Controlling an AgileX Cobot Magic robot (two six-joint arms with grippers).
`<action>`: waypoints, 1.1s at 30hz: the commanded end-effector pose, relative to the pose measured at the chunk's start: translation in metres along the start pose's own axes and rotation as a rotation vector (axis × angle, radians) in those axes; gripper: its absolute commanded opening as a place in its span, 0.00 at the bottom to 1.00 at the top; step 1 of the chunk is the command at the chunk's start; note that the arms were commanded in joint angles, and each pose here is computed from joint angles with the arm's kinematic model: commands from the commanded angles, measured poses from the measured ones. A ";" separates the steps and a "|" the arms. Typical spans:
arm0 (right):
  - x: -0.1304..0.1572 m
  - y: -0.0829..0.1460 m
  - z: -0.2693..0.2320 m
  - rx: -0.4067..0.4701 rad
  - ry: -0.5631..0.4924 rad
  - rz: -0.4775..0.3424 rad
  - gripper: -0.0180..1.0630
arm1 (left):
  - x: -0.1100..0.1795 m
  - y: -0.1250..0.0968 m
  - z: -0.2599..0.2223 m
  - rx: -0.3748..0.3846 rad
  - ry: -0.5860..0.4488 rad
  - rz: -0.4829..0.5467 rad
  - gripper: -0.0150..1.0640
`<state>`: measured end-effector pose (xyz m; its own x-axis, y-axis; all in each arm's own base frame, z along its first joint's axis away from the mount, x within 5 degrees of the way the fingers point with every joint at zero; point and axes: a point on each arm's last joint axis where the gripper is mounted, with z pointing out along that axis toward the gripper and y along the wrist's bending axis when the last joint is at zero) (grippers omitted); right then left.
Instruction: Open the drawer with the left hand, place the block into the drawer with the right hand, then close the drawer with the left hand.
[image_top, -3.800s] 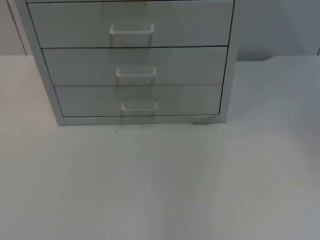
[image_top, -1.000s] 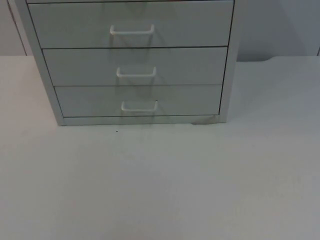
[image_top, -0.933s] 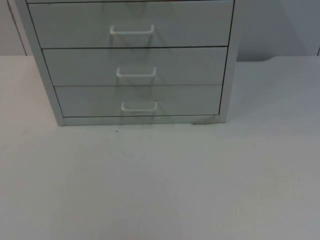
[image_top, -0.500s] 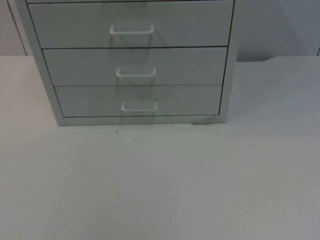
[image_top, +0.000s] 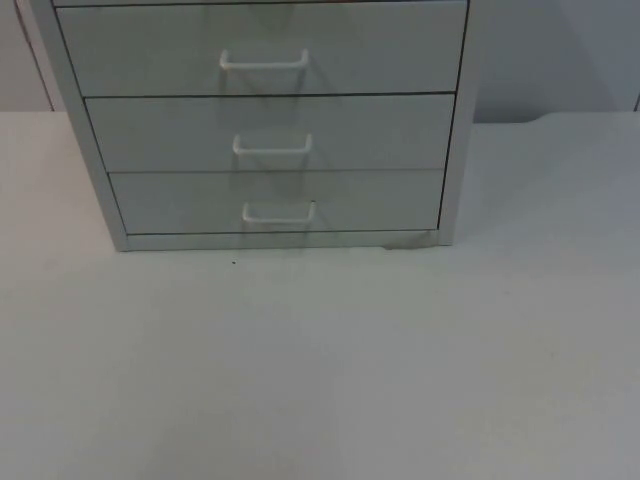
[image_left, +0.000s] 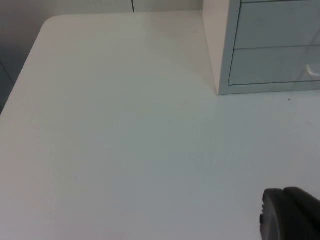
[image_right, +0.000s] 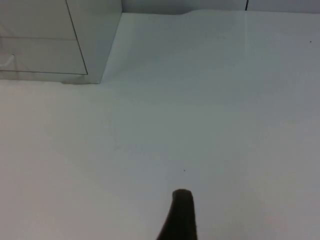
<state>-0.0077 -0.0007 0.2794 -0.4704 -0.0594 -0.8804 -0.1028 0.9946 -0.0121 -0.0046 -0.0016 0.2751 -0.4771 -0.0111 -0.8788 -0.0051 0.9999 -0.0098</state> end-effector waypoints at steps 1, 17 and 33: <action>0.000 0.000 0.000 0.003 -0.016 -0.003 0.63 | 0.001 0.000 0.000 -0.005 -0.002 -0.018 0.01; 0.000 0.001 0.000 -0.003 -0.016 -0.006 0.99 | 0.001 0.000 0.000 0.000 -0.002 -0.014 0.71; 0.000 0.000 0.000 0.003 -0.016 -0.007 0.99 | 0.001 0.000 0.000 0.000 -0.002 -0.017 0.99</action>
<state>-0.0076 -0.0007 0.2795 -0.4682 -0.0636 -0.8813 -0.1049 0.9944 -0.0160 -0.0046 -0.0016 0.2751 -0.4771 -0.0173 -0.8787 -0.0081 0.9998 -0.0153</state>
